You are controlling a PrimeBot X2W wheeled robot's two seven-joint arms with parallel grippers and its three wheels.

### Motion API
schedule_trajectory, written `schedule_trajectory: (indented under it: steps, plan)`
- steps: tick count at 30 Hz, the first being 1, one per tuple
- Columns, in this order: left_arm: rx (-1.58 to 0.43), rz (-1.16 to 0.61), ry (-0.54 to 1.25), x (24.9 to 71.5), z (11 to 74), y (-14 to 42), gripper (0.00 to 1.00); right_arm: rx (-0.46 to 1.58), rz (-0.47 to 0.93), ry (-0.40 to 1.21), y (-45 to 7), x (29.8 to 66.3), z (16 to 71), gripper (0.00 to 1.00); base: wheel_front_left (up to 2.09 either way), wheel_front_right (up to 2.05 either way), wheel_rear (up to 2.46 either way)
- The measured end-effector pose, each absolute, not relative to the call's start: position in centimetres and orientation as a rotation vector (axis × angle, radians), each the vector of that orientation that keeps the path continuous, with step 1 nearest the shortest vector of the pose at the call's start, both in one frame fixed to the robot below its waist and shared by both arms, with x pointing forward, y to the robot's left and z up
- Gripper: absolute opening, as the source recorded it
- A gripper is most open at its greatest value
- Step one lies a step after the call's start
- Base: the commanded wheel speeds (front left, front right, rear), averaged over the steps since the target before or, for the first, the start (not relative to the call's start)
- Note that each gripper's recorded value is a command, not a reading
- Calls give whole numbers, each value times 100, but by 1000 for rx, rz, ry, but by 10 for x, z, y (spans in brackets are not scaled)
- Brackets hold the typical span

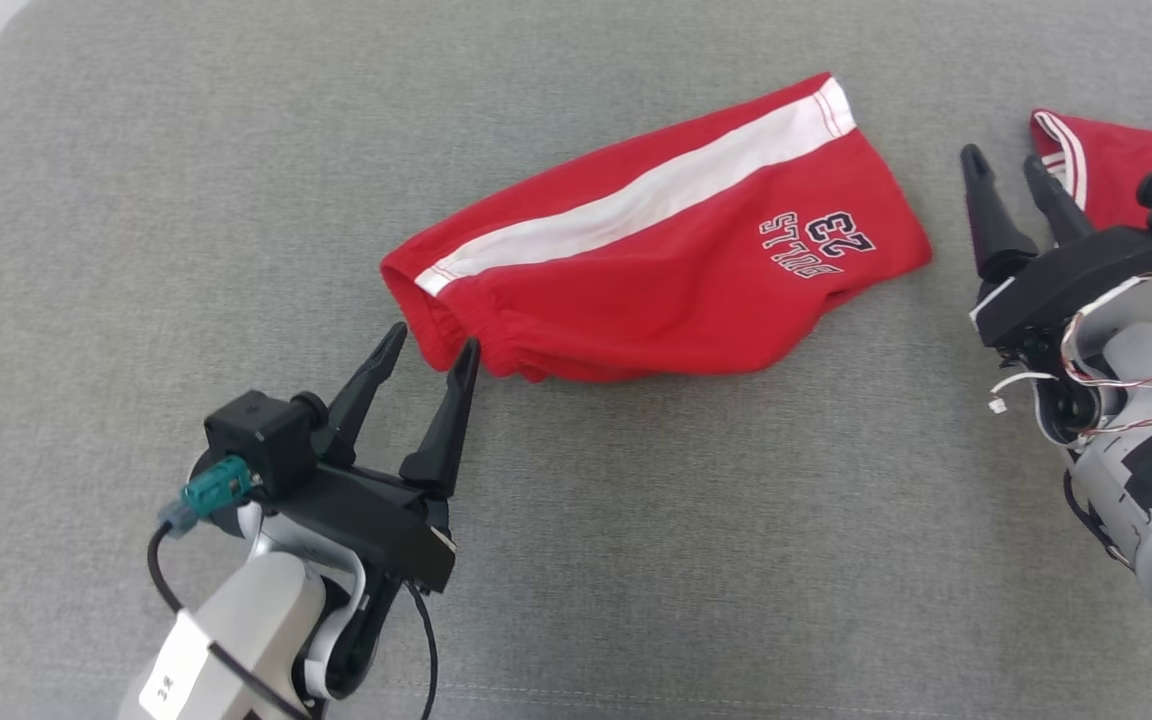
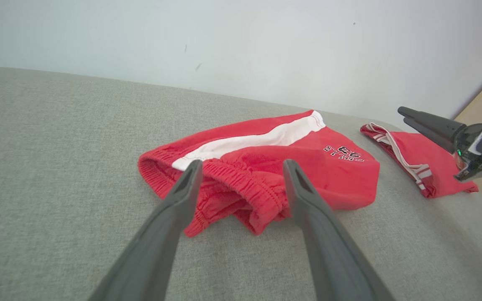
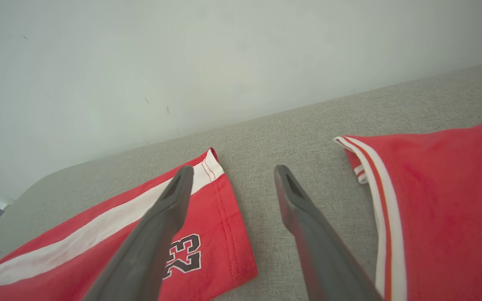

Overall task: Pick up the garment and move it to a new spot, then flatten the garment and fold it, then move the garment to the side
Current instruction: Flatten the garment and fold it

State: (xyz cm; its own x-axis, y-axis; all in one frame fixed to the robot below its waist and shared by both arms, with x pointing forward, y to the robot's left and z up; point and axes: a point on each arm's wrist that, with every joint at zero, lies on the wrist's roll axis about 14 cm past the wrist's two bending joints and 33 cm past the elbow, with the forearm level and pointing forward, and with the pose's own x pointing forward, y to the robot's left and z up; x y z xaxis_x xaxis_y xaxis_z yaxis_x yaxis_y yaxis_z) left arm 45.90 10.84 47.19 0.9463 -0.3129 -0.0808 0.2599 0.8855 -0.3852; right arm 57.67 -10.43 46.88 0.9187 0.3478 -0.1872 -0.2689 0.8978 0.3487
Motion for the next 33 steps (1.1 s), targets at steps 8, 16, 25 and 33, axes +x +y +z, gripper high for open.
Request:
schedule_trajectory:
  steps: [8, 16, 25, 33]
  plan:
    - [-379, -276, 77, 451, 491, 118, 100, 349, 302, 280, -98, 586, 457, 100, 0, 0, 0]
    - [-370, -230, 50, 447, 496, 135, 100, 363, 325, 372, -76, 595, 438, 100, 0, 0, 0]
    - [-346, -190, 38, 444, 496, 151, 100, 372, 296, 493, -73, 597, 408, 100, 0, 0, 0]
    - [-335, -161, 42, 441, 492, 160, 100, 403, 296, 593, -63, 594, 392, 100, 0, 0, 0]
